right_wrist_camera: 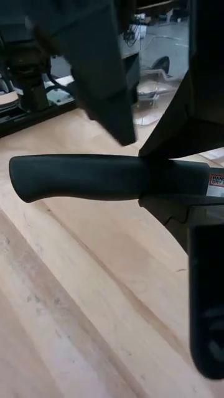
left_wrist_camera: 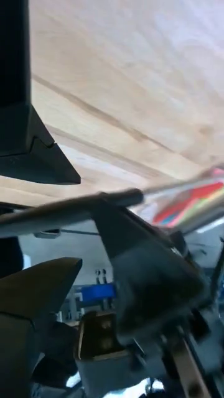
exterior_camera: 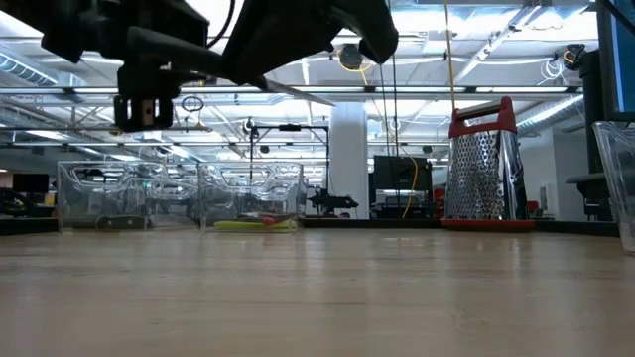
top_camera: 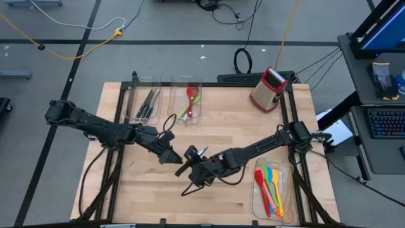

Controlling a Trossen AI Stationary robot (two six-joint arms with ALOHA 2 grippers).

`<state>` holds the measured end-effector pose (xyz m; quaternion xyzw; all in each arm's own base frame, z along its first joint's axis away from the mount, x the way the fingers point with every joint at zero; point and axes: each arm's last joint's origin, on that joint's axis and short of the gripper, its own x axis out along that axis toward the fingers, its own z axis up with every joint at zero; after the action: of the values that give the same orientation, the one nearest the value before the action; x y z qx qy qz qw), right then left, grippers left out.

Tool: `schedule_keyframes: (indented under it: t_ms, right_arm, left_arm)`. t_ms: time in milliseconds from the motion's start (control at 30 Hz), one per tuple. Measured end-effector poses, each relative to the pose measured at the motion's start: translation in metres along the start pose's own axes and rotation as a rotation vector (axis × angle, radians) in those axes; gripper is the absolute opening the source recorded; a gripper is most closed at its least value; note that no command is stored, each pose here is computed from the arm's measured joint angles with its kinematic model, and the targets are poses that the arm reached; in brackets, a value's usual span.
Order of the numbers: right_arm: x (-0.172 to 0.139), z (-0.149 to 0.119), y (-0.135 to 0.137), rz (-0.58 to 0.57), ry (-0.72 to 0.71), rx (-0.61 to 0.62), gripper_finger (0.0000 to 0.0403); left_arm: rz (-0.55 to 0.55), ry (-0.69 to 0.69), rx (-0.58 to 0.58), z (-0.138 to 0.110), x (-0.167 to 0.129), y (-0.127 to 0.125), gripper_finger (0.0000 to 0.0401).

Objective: Pick & Place Kitchen Items
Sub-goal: Put the black knife into the top left transparent bin

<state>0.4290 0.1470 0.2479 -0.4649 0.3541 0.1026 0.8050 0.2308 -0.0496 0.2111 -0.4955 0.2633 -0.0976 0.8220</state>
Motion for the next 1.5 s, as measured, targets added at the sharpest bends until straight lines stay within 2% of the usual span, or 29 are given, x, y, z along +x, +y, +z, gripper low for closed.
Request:
schedule_keyframes:
  t_ms: [133, 267, 633, 1167, 1300, 1500]
  right_arm:
    - [0.0, 0.0, 0.0, 0.001, 0.002, -0.002, 0.0067]
    - [0.0, 0.0, 0.0, 0.0, -0.001, -0.022, 0.0067]
    - [0.002, 0.0, -0.006, -0.031, -0.017, -0.058, 0.0067]
    - [0.01, -0.009, -0.029, -0.113, -0.047, -0.039, 0.0067]
    - [0.012, -0.012, -0.033, -0.126, -0.047, -0.035, 0.0067]
    - [0.012, -0.013, -0.032, -0.116, -0.037, -0.05, 0.0067]
  left_arm:
    - [0.019, 0.051, -0.042, -0.002, 0.002, 0.004, 0.0207]
    - [-0.024, 0.038, -0.03, -0.001, 0.001, 0.0, 0.0207]
    - [-0.006, 0.059, -0.034, -0.004, 0.002, 0.001, 0.0207]
    - [-0.006, 0.064, -0.031, -0.006, 0.002, 0.001, 0.0205]
    - [0.02, 0.058, -0.04, -0.004, 0.002, 0.004, 0.0173]
    - [0.039, 0.038, -0.03, 0.001, 0.0, 0.008, 0.0064]
